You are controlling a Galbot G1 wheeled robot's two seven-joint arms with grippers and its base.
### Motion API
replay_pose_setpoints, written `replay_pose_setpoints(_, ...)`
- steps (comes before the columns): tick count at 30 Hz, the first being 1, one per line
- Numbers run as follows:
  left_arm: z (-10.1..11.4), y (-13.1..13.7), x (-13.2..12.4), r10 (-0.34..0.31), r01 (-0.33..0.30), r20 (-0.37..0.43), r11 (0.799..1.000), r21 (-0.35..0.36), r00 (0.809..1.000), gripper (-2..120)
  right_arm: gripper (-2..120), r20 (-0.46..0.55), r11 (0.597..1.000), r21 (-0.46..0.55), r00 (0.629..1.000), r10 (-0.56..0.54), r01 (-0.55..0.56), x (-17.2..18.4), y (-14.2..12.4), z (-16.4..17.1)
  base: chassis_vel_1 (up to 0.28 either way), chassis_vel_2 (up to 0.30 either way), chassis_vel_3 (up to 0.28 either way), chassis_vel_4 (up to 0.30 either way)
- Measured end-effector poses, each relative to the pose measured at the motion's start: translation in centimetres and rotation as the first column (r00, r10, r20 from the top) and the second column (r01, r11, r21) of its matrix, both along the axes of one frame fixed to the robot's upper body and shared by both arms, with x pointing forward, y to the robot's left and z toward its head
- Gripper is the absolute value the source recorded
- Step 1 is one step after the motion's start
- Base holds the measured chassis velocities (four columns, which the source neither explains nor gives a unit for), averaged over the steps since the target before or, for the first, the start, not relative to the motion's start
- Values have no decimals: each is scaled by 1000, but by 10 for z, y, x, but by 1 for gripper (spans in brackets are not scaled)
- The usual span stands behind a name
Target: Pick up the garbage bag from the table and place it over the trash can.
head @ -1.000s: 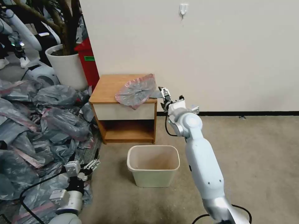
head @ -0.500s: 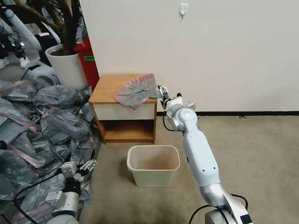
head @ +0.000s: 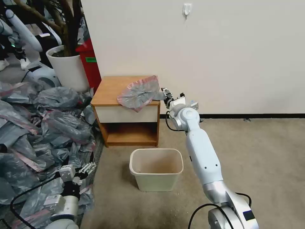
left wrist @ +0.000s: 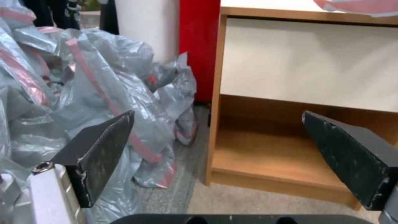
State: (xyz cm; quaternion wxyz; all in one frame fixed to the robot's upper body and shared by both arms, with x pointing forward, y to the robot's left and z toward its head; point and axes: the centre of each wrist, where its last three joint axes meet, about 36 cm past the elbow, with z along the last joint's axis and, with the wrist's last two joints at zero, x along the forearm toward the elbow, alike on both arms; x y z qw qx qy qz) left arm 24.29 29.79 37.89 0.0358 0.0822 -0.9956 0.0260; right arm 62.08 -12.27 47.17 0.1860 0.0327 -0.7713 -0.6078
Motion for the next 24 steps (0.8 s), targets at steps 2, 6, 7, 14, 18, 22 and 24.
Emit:
replay_pose_setpoints(2, 0, 1, -1, 3, -3, -2, 1000, 1, 1000, 100, 47, 1, 1000, -5, 1000, -1, 1, 1, 0, -1, 0, 0, 0, 0)
replay_pose_setpoints(6, -2, 1, -1, 5, -5, -5, 1000, 2, 1000, 100, 34, 3, 1000, -9, 1000, -3, 3, 1, 0, -2, 0, 0, 0, 0)
replay_pose_setpoints(7, -2, 1, -1, 6, -6, -6, 1000, 1, 1000, 100, 28, 3, 1000, -10, 1000, -4, 4, 1, 0, -2, 0, 0, 0, 0)
replay_pose_setpoints(14, -5, 0, -1, 6, -6, -11, 1000, 1, 1000, 100, 15, 4, 1000, -13, 1000, -7, 7, 0, -1, -3, 0, 0, 0, 0)
replay_pose_setpoints(18, -6, -1, -1, 6, -6, -13, 1000, 5, 1000, 100, 15, 8, 1000, -15, 1000, -9, 10, -2, -1, -2, 0, 0, 0, 0)
replay_pose_setpoints(22, -8, -1, -2, 7, -7, -16, 1000, 9, 1000, 100, 14, 19, 1000, -16, 1000, -10, 10, -4, 0, 1, 0, 0, 0, 0)
replay_pose_setpoints(24, -10, -1, -2, 9, -9, -16, 1000, 9, 1000, 100, 14, 28, 1000, -14, 1000, -7, 8, -9, 1, 3, 0, 0, 0, 0)
